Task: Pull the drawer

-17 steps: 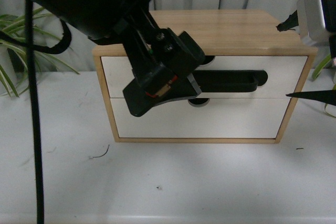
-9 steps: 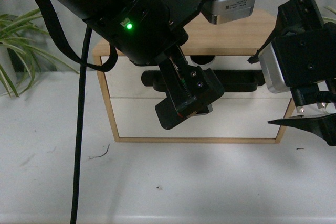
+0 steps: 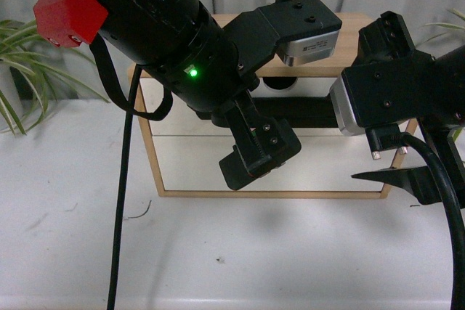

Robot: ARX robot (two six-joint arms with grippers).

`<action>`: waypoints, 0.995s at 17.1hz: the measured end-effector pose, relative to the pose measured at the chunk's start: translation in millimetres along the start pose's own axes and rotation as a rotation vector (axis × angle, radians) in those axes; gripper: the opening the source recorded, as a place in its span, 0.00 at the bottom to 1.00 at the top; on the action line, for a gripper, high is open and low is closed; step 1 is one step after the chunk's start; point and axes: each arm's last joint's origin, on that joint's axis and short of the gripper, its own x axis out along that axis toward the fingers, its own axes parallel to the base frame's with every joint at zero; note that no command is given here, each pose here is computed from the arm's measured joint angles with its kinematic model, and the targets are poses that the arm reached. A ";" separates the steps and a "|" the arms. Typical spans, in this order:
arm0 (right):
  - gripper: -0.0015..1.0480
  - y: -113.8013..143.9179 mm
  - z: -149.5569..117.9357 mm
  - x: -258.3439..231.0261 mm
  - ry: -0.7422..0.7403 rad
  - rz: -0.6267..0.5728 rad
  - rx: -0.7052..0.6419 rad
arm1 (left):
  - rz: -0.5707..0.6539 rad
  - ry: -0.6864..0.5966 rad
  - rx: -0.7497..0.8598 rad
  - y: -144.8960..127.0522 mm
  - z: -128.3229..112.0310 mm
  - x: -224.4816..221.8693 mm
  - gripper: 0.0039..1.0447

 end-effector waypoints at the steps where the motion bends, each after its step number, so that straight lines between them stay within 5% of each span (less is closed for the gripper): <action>1: 0.94 -0.8 0.4 1.4 -0.002 0.000 0.002 | 0.009 0.002 -0.002 1.6 -1.3 1.5 0.94; 17: 0.94 18.7 -5.3 28.5 -0.014 0.032 0.053 | -0.019 0.013 -0.003 -11.3 -4.6 28.7 0.94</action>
